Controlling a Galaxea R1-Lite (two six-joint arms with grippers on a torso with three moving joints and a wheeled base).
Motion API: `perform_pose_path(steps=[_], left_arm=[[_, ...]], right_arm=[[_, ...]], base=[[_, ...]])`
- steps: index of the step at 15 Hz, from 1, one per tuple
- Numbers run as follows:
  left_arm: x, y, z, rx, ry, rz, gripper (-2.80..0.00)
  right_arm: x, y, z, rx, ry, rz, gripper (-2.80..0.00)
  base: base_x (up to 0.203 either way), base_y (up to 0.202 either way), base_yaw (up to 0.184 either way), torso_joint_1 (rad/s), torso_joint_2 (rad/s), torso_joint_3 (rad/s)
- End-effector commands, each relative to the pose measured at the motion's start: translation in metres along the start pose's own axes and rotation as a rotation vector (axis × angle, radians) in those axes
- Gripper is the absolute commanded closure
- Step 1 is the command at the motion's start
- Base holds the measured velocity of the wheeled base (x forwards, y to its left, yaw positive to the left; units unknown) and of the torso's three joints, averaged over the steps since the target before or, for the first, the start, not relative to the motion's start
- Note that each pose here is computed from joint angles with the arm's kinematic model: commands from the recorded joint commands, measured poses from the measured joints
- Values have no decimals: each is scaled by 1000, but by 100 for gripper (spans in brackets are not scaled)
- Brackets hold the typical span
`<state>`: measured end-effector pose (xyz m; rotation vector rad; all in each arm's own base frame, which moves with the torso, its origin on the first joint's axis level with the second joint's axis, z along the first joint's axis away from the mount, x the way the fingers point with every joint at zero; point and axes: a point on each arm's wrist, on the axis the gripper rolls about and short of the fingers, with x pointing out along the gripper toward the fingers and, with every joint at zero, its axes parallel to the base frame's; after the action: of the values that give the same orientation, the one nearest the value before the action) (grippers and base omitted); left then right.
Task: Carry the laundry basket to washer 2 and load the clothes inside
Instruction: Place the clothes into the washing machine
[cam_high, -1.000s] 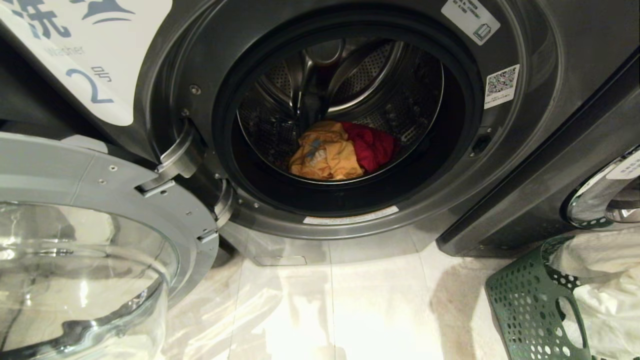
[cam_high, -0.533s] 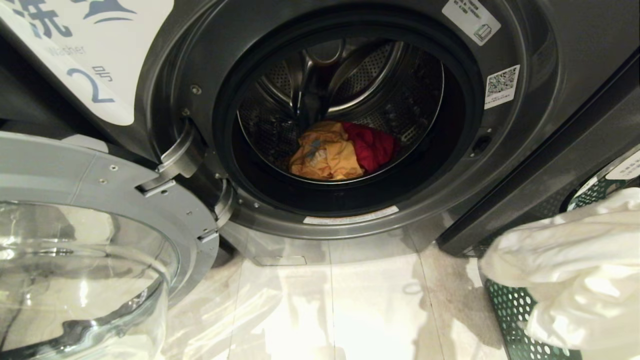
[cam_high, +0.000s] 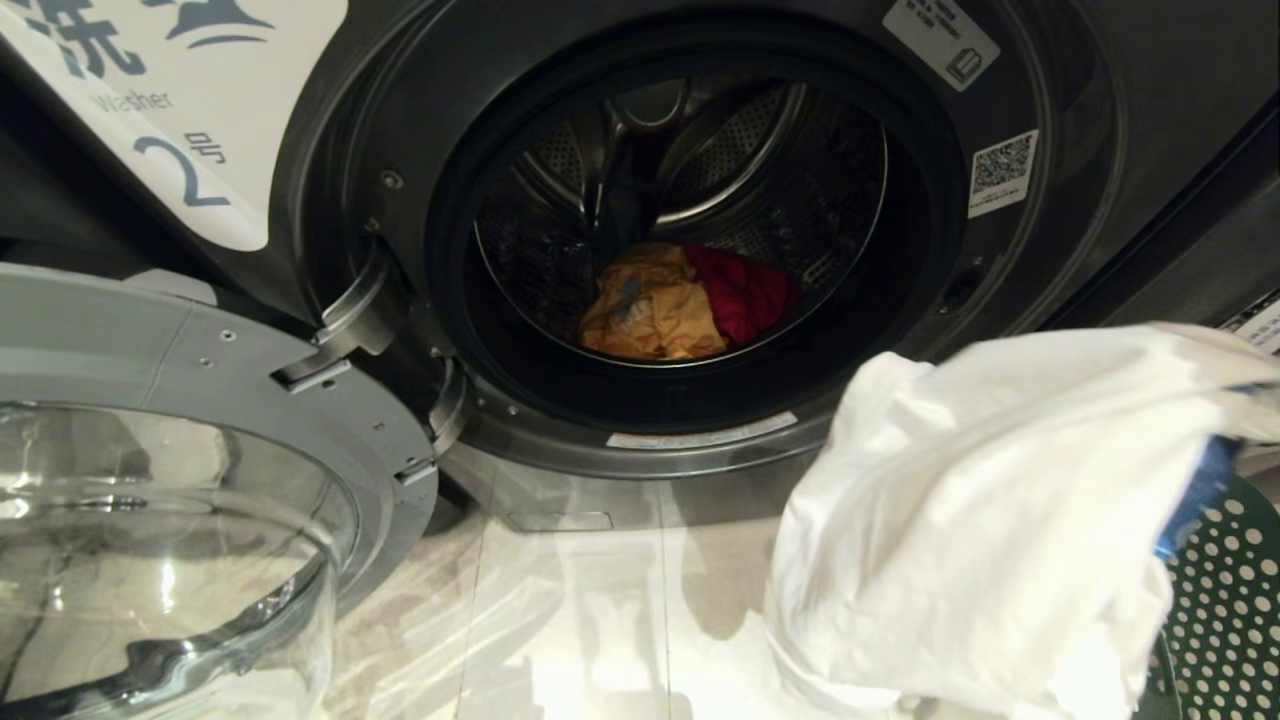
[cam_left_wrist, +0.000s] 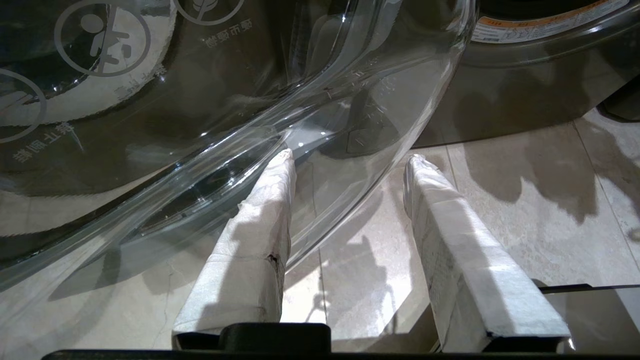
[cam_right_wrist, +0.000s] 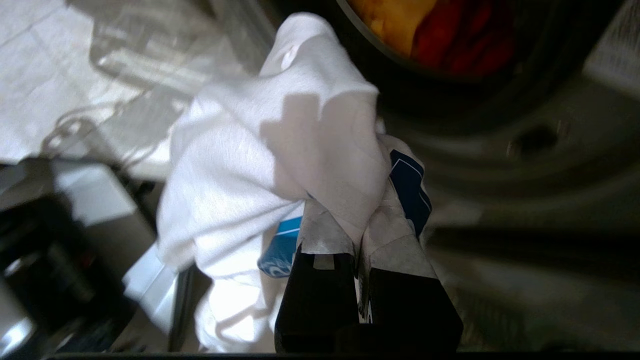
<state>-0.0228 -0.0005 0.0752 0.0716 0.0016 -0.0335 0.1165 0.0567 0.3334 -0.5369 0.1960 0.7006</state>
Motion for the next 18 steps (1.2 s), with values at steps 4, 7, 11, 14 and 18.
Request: perform_pose_path(steps=[4, 7, 11, 14, 18], left_arm=[[0, 0, 0, 0, 0, 0, 0], [0, 0, 0, 0, 0, 0, 0], [0, 0, 0, 0, 0, 0, 0], [0, 0, 0, 0, 0, 0, 0], [0, 0, 0, 0, 0, 0, 0]], right_arm=[[140, -23, 24, -103, -368, -155, 0], [179, -25, 20, -145, -591, -282, 0], [206, -20, 6, -264, -760, -413, 0], [246, -15, -15, -356, -788, -480, 0], [291, -27, -4, -396, -862, -562, 0]], base=[[0, 0, 0, 0, 0, 0], [0, 0, 0, 0, 0, 0], [0, 0, 0, 0, 0, 0], [0, 0, 0, 0, 0, 0], [0, 0, 0, 0, 0, 0]])
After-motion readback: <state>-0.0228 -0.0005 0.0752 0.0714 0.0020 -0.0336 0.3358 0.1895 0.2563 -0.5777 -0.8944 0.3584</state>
